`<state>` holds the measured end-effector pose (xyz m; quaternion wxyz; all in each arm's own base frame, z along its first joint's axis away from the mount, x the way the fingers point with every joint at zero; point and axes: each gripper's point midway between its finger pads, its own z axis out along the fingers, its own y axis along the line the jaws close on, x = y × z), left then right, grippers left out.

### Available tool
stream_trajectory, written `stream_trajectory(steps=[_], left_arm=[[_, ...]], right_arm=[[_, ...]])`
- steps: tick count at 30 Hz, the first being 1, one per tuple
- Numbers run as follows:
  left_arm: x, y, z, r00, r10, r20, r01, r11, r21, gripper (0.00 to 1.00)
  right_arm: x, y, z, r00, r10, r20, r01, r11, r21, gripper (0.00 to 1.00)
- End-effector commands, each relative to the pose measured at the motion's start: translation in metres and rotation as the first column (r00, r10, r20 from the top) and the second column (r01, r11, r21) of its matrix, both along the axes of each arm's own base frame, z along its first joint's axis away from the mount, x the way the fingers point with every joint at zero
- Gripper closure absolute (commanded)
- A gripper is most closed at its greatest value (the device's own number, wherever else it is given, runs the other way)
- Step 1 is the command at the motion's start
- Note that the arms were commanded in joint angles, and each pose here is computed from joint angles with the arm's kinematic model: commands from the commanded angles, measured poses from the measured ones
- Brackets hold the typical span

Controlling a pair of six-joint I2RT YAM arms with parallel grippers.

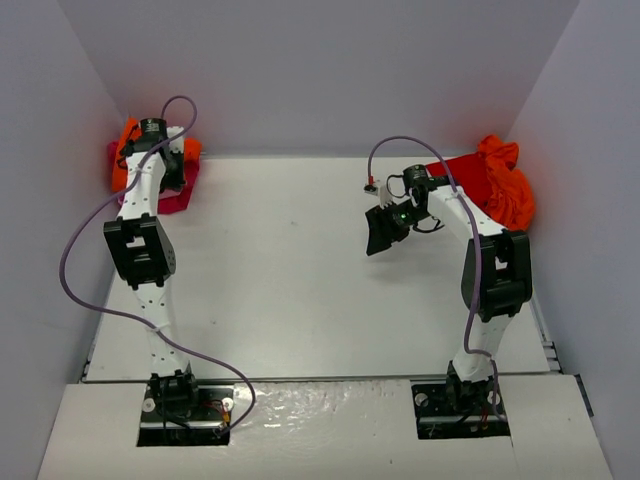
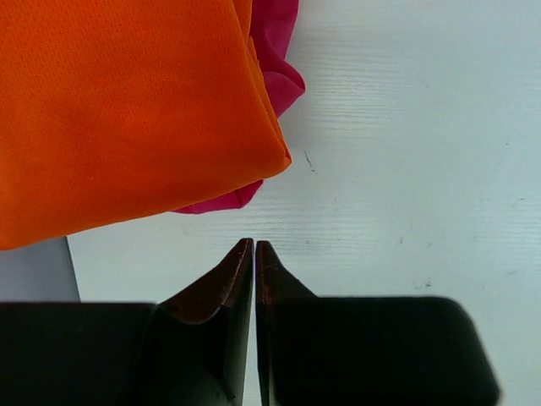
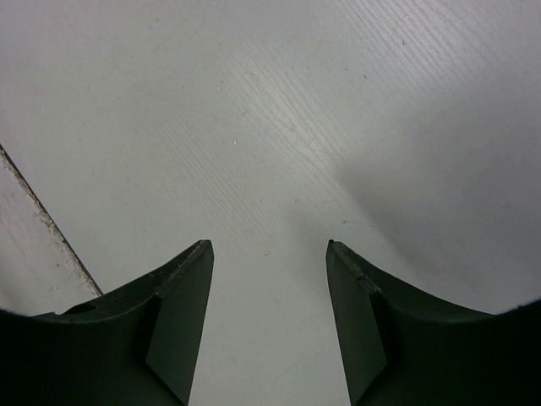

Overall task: Fold and stack the t-shirts
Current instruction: Put the neatly folded tshirt into the corner of the board with the left arm

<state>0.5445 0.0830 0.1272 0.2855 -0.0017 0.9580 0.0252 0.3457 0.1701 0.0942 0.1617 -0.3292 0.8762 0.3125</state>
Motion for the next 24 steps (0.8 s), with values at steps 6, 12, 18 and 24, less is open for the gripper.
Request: stream_trajectory(steps=[6, 12, 18, 24], left_arm=[[0.027, 0.043, 0.0, 0.994, 0.085, 0.069, -0.096, 0.98, 0.173, 0.98], [0.045, 0.086, 0.015, 0.972, 0.175, 0.158, -0.211, 0.946, 0.248, 1.0], [0.042, 0.079, 0.047, 0.955, 0.16, 0.251, -0.208, 0.961, 0.18, 0.88], [0.012, 0.05, 0.126, 0.906, 0.116, 0.406, -0.164, 0.983, 0.087, 0.49]], right_arm=[[0.003, -0.001, 0.016, 0.998, -0.002, 0.056, 0.002, 1.0, -0.001, 0.47], [0.006, -0.003, 0.013, 0.998, -0.013, 0.057, 0.014, 1.0, -0.014, 0.47], [0.009, -0.002, 0.019, 0.997, -0.018, 0.075, 0.019, 1.0, -0.01, 0.46], [0.024, -0.003, 0.042, 0.989, -0.053, 0.138, 0.056, 0.998, -0.017, 0.45]])
